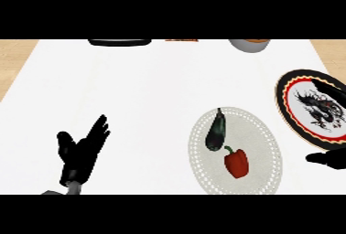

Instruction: Pick the bell pepper from the placemat and place it in the plate

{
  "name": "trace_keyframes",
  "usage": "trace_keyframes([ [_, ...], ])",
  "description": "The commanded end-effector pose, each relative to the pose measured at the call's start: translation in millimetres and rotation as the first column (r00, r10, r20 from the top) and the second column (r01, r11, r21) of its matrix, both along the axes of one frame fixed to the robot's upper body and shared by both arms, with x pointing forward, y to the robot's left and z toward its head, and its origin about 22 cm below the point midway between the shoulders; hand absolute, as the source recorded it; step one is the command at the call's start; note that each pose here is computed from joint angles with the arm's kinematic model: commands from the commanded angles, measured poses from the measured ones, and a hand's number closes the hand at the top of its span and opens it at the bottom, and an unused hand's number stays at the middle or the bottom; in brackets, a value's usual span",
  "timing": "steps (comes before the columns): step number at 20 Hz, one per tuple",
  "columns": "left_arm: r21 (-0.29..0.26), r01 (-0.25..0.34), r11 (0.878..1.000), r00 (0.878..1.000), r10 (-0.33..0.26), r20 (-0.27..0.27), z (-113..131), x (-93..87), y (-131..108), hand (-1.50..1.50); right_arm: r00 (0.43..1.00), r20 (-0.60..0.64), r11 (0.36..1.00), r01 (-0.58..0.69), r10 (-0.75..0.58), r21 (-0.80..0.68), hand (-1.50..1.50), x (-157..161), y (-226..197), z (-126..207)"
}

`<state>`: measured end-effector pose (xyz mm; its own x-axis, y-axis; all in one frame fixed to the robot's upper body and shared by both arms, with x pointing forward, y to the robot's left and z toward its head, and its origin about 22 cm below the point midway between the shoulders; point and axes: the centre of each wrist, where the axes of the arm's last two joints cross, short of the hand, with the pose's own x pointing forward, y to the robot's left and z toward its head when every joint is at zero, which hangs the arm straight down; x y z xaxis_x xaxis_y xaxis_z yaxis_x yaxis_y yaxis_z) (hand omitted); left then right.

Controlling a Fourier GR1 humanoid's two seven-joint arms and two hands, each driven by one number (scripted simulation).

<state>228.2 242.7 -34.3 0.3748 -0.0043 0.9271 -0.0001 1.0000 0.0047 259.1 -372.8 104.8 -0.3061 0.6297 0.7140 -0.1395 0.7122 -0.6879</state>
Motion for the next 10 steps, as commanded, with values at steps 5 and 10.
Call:
trace_keyframes([
  [5, -0.001, -0.015, 1.0, 1.0, 0.015, -0.003, -4, 7.3, 4, 0.0, 0.99, -0.141, 0.963, -0.065, 0.028, -0.263, -1.5, -19, 59, 17],
  [10, -0.011, -0.002, 1.0, 1.0, 0.002, -0.006, 14, -4.7, -22, 0.0, 0.979, -0.203, 0.94, -0.072, 0.003, -0.335, -1.5, -22, 99, 4],
])
